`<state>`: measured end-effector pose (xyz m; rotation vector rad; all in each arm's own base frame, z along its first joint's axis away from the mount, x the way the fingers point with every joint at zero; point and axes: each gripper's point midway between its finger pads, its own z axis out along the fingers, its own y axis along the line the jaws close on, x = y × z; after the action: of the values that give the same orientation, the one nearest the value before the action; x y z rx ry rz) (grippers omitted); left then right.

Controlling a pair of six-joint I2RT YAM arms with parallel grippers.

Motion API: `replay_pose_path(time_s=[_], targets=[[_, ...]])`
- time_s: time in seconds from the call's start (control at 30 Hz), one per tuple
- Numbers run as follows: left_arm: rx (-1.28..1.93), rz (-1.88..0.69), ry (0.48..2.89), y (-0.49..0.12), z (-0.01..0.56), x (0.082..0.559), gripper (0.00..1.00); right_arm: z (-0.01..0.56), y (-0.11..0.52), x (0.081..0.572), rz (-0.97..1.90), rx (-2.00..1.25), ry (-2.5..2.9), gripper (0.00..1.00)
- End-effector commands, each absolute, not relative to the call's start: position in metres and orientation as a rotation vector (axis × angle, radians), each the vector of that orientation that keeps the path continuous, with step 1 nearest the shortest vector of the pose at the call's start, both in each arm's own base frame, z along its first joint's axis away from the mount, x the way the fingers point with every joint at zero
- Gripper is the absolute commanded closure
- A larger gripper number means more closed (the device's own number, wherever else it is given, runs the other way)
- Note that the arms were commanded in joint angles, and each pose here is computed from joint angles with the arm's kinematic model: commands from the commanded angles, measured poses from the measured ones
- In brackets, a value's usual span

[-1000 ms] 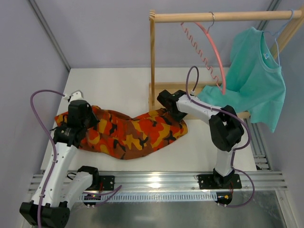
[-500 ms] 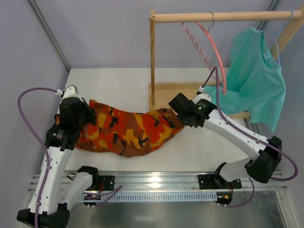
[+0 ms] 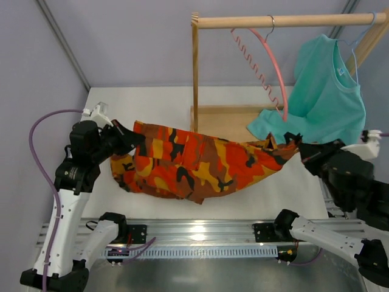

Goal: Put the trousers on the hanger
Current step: Fold the trousers

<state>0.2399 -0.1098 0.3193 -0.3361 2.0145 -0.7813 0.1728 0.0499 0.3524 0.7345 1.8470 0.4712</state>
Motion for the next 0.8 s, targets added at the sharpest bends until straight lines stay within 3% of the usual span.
replay_pose_path(time_s=[0.0,0.2,0.27,0.33,0.5,0.77], targets=[[-0.244,-1.079,1.928,-0.15,0.351,0.239,0.99,0.403,-0.015,0.16,0.341,0.768,1.627,0.96],[-0.141,-1.096,2.191,-0.187,0.285,0.257,0.61,0.403,-0.012,0.169,0.185,0.659,1.686,0.96],[-0.149,-1.003,2.257,-0.18,0.268,0.267,0.52,0.378,0.004,0.175,0.135,0.608,1.782,0.96],[-0.289,-0.755,2.308,-0.15,0.243,0.283,0.39,0.358,0.006,0.175,0.093,0.603,1.834,0.96],[-0.461,-0.589,2.309,-0.116,0.218,0.32,0.28,0.325,0.003,0.168,0.091,0.624,1.863,0.96],[-0.433,-0.71,2.554,-0.158,0.146,0.36,0.28,0.307,0.02,0.168,0.257,0.586,1.846,0.96]])
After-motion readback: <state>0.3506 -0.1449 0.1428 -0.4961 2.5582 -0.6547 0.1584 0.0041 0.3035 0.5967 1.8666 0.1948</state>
